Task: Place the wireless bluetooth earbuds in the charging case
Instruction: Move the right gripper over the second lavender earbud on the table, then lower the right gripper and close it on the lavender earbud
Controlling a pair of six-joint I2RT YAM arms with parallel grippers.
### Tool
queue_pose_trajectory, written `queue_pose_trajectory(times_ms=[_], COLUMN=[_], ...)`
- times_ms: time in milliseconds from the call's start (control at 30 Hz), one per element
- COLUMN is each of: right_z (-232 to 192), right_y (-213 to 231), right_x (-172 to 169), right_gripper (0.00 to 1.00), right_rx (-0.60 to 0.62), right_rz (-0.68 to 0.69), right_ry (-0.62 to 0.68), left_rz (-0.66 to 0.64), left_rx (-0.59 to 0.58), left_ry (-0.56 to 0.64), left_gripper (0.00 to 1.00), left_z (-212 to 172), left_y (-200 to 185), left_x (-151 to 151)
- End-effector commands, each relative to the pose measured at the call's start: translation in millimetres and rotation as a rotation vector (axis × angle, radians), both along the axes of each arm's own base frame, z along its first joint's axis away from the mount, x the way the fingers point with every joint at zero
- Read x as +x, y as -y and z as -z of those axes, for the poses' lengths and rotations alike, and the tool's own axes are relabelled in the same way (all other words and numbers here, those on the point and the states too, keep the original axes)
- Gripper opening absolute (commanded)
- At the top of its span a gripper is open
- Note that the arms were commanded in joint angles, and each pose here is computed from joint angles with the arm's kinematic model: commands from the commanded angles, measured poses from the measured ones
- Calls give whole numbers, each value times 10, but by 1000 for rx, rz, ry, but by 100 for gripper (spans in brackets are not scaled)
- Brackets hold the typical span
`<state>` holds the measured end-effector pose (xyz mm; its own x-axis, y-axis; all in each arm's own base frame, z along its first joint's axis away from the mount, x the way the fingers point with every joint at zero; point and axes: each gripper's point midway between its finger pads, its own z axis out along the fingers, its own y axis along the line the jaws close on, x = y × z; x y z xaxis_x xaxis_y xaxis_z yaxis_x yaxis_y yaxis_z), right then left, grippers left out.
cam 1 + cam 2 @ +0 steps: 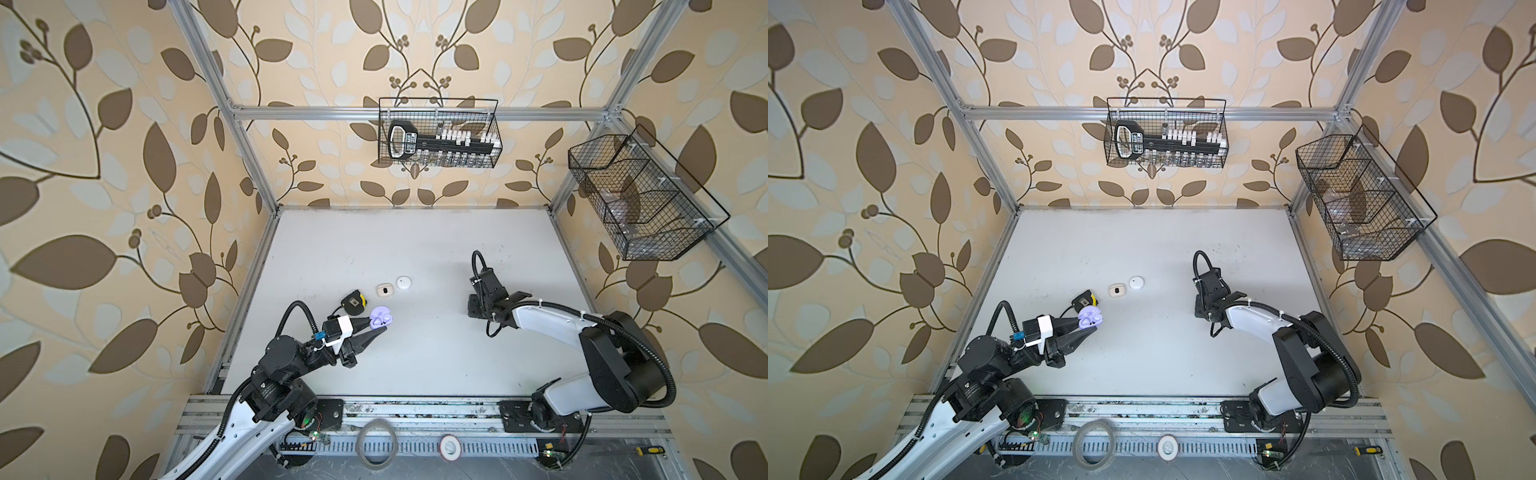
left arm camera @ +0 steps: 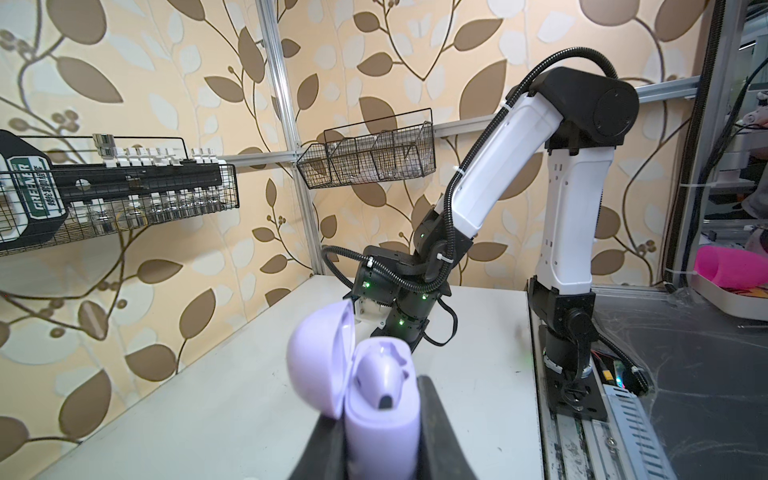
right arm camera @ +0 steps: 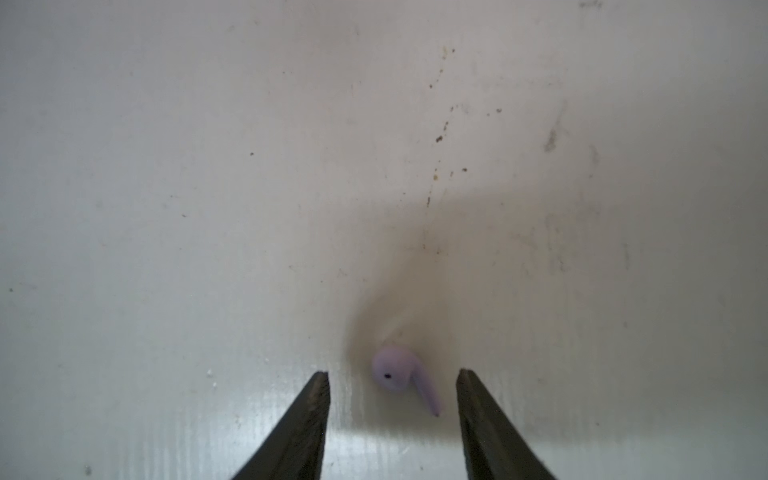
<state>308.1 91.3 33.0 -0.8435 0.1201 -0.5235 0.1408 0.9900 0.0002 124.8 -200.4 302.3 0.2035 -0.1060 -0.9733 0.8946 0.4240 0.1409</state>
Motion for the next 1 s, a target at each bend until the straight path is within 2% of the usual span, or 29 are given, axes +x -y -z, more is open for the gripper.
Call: queue_pose_trajectory(times_ms=[0, 167, 333, 500, 667, 967], right_z=[-107, 57, 126, 120, 131, 156], right_y=[79, 32, 70, 127, 273, 214], right_x=[45, 58, 59, 50, 50, 20], right_gripper=[52, 51, 42, 38, 30, 36], right_rx=[-43, -52, -81, -86, -76, -36], right_rz=[16, -21, -7, 14, 71, 52], right_ry=[9, -53, -80, -76, -77, -88], left_rz=[1, -4, -6, -6, -4, -1], left_rx=[-30, -27, -25, -28, -30, -32], left_ry=[44, 43, 40, 41, 42, 43], left_gripper=[0, 0, 0, 0, 0, 0], left_z=[-128, -126, -121, -134, -145, -158], left_y=[-23, -21, -22, -28, -30, -25], left_x=[-41, -28, -26, -30, -37, -38])
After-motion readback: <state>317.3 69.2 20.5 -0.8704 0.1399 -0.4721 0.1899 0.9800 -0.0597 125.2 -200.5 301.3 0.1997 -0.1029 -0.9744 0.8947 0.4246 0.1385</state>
